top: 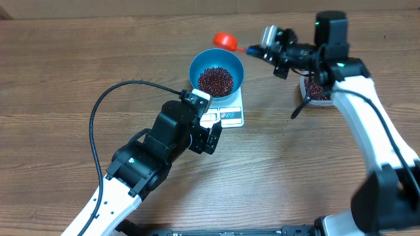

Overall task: Scoop item into bowl and weigh 150g on scale
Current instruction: 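Move the empty scoop with the right gripper back to the bean tub, then dig the red scoop into the beans and fill it with the right gripper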

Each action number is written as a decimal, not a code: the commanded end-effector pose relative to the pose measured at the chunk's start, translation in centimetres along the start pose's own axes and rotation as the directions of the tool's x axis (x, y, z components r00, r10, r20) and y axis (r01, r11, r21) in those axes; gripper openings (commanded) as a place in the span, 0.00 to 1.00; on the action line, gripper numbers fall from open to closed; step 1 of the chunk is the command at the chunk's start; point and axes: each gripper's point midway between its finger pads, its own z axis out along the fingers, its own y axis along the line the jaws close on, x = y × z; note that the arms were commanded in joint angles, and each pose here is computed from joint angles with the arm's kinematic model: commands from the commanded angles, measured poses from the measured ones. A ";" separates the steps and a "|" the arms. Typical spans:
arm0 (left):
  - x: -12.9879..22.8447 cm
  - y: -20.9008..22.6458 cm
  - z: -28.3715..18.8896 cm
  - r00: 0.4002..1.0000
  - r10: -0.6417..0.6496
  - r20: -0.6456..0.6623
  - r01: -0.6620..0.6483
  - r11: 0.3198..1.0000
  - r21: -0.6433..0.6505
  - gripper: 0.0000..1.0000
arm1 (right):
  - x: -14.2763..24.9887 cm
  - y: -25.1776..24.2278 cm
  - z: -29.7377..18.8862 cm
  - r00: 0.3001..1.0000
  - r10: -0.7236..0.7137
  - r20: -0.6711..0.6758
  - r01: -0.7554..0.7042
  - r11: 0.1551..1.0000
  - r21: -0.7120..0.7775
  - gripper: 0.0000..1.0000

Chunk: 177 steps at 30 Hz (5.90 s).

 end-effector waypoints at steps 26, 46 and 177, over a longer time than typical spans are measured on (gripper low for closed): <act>0.2 0.2 0.1 1.000 0.024 -0.002 -0.024 1.000 -0.005 1.00 | 12.3 -2.3 -17.2 0.486 0.718 -0.498 -0.028 0.583 0.812 0.04; 0.2 0.2 0.1 1.000 0.023 -0.002 -0.023 1.000 -0.005 0.99 | 21.2 -0.7 -17.4 0.271 0.804 -0.529 -0.189 0.583 0.790 0.04; 0.2 0.1 0.1 1.000 0.023 -0.002 -0.023 1.000 -0.002 0.99 | 33.5 2.7 -18.3 -0.202 0.978 -0.058 -0.735 -0.113 0.668 0.04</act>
